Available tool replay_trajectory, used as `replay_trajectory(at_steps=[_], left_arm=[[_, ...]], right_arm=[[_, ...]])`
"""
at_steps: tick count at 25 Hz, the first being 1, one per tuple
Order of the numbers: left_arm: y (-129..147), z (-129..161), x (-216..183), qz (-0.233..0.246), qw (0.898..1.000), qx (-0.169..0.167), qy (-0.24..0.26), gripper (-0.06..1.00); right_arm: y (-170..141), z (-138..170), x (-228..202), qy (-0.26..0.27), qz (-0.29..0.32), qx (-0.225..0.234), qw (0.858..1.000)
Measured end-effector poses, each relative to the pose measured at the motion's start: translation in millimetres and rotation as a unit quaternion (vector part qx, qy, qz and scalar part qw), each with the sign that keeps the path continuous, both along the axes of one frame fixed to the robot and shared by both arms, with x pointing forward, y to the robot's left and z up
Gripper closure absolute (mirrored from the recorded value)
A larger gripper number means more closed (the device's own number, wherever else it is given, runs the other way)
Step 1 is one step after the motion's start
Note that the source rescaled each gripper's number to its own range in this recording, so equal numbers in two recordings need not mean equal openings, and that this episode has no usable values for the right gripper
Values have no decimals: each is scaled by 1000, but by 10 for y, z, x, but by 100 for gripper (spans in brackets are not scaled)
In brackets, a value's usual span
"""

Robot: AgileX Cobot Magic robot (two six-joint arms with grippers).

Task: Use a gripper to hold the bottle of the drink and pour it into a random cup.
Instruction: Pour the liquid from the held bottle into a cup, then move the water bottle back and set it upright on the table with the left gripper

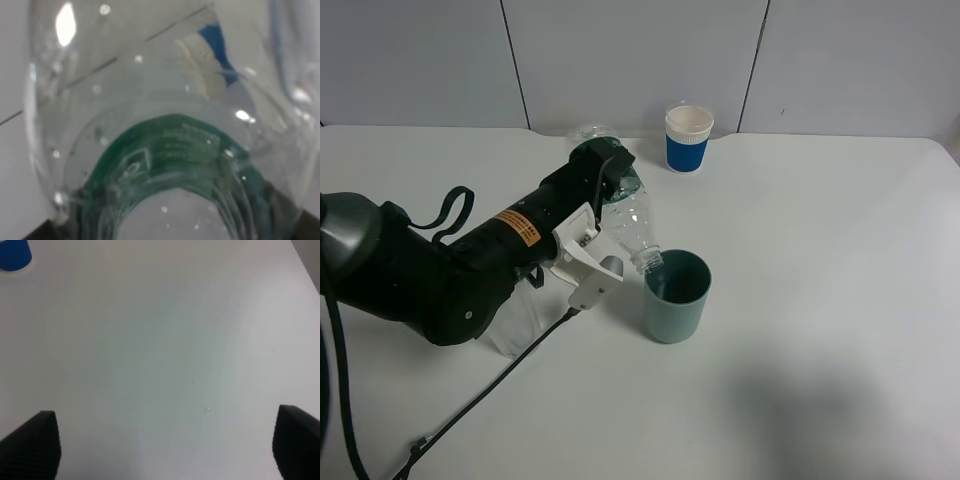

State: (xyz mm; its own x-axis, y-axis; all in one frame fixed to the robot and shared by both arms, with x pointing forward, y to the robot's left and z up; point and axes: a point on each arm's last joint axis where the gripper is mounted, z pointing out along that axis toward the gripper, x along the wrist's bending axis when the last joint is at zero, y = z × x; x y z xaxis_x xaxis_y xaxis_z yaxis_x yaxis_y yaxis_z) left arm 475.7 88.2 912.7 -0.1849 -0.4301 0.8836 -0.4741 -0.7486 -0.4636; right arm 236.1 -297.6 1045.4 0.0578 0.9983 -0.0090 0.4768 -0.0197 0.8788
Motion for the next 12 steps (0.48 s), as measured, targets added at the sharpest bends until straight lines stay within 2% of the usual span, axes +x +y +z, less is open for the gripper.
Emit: replay_trajectory(at_steps=[4, 6, 9, 12], left_arm=[[2, 45, -2, 2, 999, -30, 10, 94], [4, 78, -4, 3, 998, -56, 19, 94], [7, 134, -7, 5, 993, -108, 40, 94], [18, 194, -10, 9, 983, -168, 66, 94]], right_arm=[[0, 0, 0, 0, 0, 0, 1000], [0, 0, 0, 0, 0, 0, 1000], [0, 0, 0, 0, 0, 0, 1000], [0, 0, 0, 0, 0, 0, 1000]])
